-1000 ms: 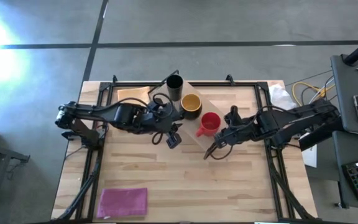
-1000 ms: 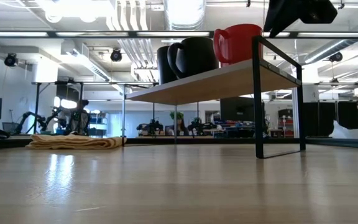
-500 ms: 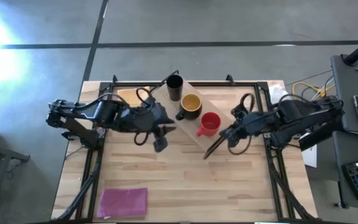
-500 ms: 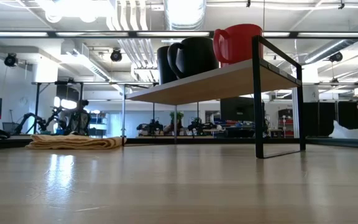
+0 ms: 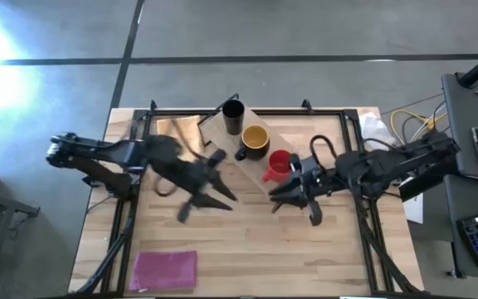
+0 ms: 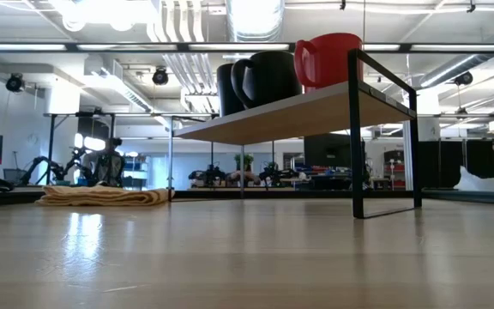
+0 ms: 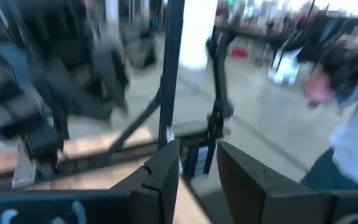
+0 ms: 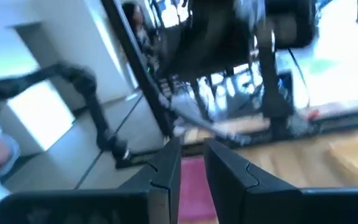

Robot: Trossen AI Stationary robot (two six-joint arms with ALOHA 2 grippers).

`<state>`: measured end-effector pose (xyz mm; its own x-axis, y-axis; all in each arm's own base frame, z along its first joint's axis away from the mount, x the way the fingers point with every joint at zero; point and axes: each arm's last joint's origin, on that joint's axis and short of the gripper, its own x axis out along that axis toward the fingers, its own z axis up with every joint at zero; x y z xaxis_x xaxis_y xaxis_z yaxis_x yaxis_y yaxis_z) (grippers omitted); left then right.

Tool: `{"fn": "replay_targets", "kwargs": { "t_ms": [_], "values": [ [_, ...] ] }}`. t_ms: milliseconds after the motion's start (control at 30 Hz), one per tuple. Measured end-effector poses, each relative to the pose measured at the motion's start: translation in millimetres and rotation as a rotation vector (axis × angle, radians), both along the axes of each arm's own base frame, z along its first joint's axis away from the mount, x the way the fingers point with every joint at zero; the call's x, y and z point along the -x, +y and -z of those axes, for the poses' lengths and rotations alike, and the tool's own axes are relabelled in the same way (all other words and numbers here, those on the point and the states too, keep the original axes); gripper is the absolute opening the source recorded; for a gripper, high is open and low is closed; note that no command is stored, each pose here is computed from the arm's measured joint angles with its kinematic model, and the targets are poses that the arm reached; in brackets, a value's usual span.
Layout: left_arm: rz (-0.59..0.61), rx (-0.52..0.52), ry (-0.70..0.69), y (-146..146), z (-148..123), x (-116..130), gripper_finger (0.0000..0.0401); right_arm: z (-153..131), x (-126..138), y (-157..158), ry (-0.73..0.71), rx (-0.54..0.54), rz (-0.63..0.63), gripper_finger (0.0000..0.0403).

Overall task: Stack small to large cups/mugs on shelf
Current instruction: Return to Home Position

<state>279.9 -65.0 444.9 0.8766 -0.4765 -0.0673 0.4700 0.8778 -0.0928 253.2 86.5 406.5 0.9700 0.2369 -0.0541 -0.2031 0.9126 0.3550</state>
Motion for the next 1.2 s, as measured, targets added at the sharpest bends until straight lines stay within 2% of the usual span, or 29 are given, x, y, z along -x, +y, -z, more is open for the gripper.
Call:
{"fn": "replay_targets", "kwargs": {
  "t_ms": [100,200,300,400,533,733,867,1033,1200],
  "values": [
    [-0.034,0.051,-0.126,12.7,-6.2,37.3,0.0095,13.3,10.1,-14.8,0.004,-0.021,0.034,0.0063],
    [-0.158,0.078,-0.194,28.7,-5.2,83.1,0.0095,8.3,35.0,-34.3,-0.078,-0.032,0.056,0.0063],
    [-0.29,0.102,-0.216,38.9,11.4,119.4,0.0095,3.5,67.1,-49.2,-0.16,-0.025,0.081,0.0063],
    [-0.327,0.112,-0.247,44.1,33.9,146.0,0.0095,11.7,91.3,-60.4,-0.198,-0.005,0.119,0.0063],
    [-0.338,0.143,-0.293,46.4,69.7,158.2,0.0095,31.9,111.4,-67.9,-0.22,-0.003,0.15,0.0063],
    [-0.379,0.194,-0.375,49.6,119.9,170.4,0.0095,70.5,127.2,-68.5,-0.312,-0.014,0.097,0.0063],
    [-0.407,0.205,-0.391,52.0,142.7,180.3,0.0095,97.8,135.2,-69.4,-0.321,-0.033,0.092,0.0063],
    [-0.408,0.209,-0.401,53.6,164.7,190.0,0.0095,117.8,147.4,-71.5,-0.355,-0.037,0.103,0.0063],
    [-0.411,0.239,-0.348,54.9,186.9,197.7,0.0095,144.0,158.8,-74.7,-0.371,-0.047,0.147,0.0063]
  ]
}}
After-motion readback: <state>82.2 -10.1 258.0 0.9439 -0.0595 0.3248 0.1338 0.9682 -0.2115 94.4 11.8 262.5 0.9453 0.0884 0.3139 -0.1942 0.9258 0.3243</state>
